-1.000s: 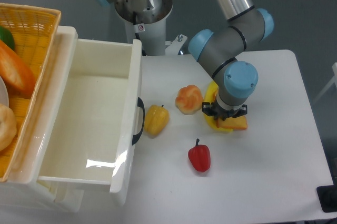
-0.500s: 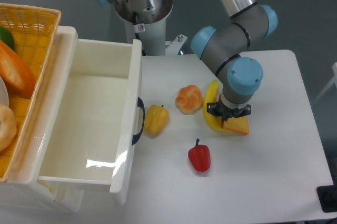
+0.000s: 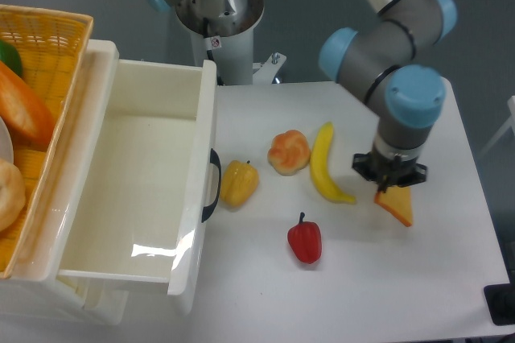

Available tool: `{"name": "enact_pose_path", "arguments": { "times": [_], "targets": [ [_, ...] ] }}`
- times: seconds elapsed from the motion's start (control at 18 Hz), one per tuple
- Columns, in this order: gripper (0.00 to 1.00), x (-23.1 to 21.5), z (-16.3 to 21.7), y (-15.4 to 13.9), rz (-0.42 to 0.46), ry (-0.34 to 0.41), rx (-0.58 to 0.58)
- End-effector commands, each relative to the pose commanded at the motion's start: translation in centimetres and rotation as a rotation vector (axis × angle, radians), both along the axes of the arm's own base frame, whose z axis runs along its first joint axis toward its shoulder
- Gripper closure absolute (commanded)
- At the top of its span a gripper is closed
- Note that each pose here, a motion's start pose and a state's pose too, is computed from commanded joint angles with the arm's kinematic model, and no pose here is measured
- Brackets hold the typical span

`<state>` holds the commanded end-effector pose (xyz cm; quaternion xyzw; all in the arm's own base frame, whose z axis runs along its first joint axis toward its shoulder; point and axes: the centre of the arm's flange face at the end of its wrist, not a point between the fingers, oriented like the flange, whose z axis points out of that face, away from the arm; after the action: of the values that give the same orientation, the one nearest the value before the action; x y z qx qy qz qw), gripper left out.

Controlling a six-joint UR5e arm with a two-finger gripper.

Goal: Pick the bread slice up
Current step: 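Lift the bread slice off the banana and pull it away, then raise the held bread slice higher above the table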

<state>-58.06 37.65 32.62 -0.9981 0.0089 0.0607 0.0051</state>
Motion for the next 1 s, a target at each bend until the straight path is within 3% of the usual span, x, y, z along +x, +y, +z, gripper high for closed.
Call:
{"name": "enact_pose_path", "arguments": {
  "times": [0.28, 0.78, 1.0],
  "targets": [
    [1.0, -3.0, 0.7, -0.1, -0.087, -0.103, -0.054],
    [1.0, -4.6, 2.7, 0.5, -0.122, -0.029, -0.009],
    [1.0, -4.4, 4.5, -0.6, -0.138, -0.007, -0.001]
  ]
}}
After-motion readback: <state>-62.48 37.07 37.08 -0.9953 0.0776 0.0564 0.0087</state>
